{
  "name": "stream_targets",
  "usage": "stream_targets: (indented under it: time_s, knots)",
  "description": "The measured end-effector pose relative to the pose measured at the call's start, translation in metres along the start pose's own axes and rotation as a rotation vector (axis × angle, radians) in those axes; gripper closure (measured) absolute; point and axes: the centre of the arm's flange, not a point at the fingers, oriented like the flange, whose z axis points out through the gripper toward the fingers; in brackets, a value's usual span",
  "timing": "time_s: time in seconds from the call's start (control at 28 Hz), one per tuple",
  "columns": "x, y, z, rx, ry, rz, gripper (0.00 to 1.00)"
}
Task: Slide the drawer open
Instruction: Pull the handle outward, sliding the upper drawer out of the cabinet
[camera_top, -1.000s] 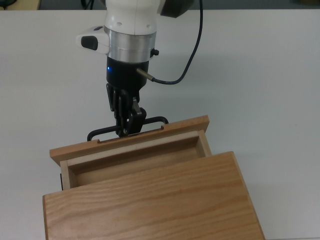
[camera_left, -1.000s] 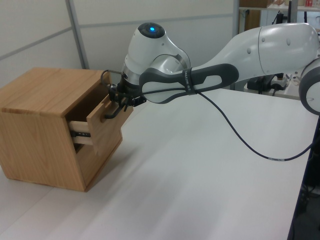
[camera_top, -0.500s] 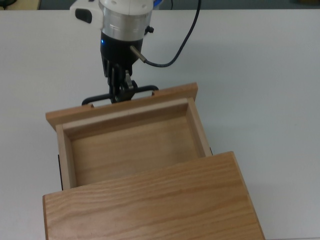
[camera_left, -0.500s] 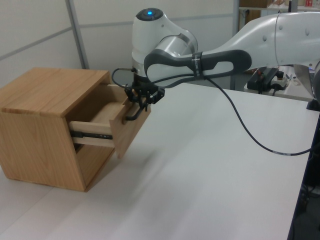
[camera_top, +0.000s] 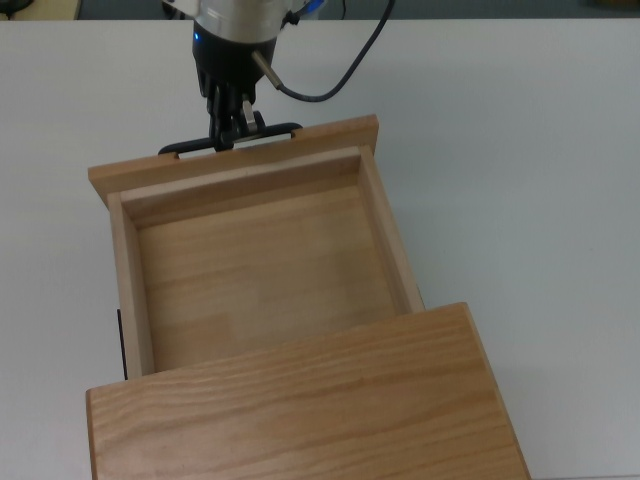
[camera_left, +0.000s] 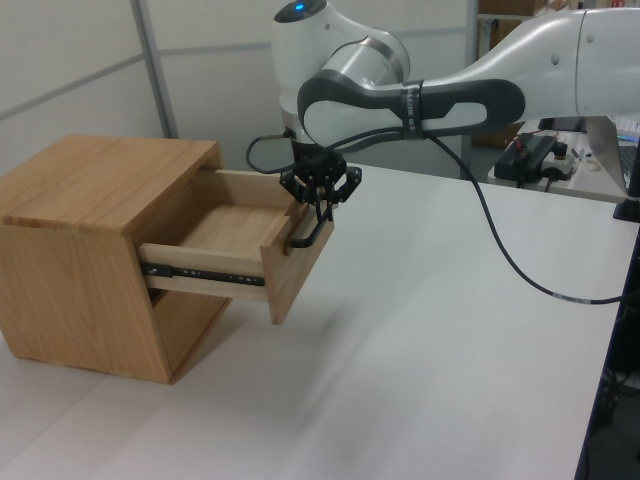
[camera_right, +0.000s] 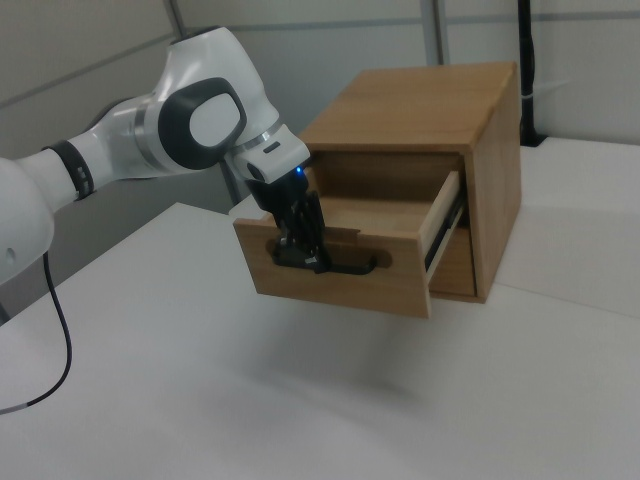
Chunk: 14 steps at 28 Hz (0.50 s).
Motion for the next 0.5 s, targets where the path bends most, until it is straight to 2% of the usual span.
stream_targets:
  time_s: [0.18,0.5]
  knots:
    - [-0.0004,0.0037,-0.0012,-0.018,-0.006,-0.006,0.85]
    - [0.0010,0.0051,-0.0054,-0.002,-0.026,0.005,0.85]
